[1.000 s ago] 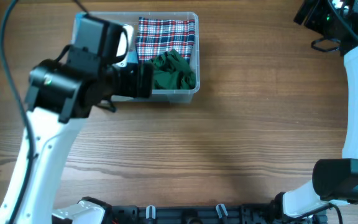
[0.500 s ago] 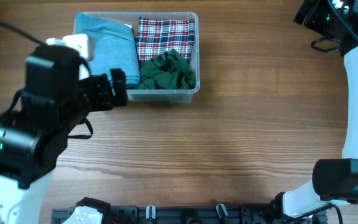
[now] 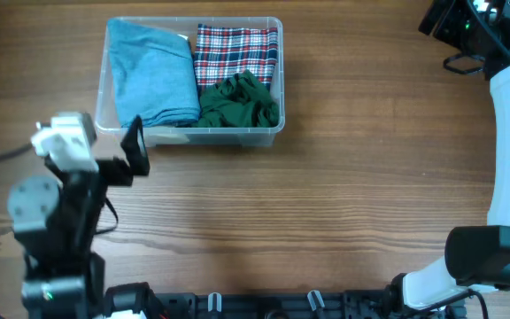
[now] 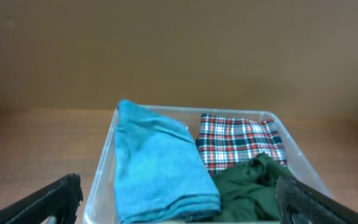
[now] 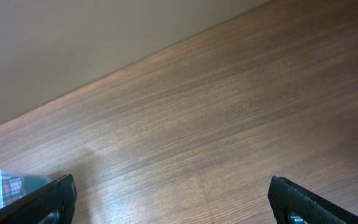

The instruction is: Pack container

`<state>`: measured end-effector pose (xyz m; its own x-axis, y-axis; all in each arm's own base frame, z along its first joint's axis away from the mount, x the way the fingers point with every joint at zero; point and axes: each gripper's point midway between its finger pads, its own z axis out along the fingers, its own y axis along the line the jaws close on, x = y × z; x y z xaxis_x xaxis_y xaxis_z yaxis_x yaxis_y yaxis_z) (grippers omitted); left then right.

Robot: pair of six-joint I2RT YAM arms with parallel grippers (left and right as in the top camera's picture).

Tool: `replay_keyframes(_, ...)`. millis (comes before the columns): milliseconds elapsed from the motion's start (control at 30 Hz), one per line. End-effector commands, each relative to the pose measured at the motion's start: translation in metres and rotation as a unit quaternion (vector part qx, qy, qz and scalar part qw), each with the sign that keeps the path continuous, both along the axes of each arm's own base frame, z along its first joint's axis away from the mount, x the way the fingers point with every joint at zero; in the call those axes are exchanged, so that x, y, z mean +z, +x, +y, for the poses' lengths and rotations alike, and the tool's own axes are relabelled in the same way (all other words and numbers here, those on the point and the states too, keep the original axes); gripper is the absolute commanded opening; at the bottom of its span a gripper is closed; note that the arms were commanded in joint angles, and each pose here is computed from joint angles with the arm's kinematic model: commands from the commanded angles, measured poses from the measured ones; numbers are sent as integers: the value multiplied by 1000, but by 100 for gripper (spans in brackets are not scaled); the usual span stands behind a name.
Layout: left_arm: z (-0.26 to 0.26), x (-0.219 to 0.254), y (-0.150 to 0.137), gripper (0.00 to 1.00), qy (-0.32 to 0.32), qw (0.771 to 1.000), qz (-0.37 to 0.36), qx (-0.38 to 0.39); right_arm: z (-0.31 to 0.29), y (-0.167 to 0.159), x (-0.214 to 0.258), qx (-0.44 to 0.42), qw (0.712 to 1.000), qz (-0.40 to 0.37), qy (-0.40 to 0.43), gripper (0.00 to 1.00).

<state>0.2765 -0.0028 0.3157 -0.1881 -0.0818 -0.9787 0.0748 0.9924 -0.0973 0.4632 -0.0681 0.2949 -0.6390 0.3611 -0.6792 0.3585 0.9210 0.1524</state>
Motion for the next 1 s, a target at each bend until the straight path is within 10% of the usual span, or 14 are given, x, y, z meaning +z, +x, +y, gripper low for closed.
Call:
replay_keyframes(0, -7, -21, -17, 100, 19, 999, -32, -23, -2, 0, -2, -7, 1000, 2, -2, 100)
replay_keyframes(967, -15, -144, -37, 100, 22, 998, -53, -35, -2, 0, -2, -7, 1000, 2, -2, 99)
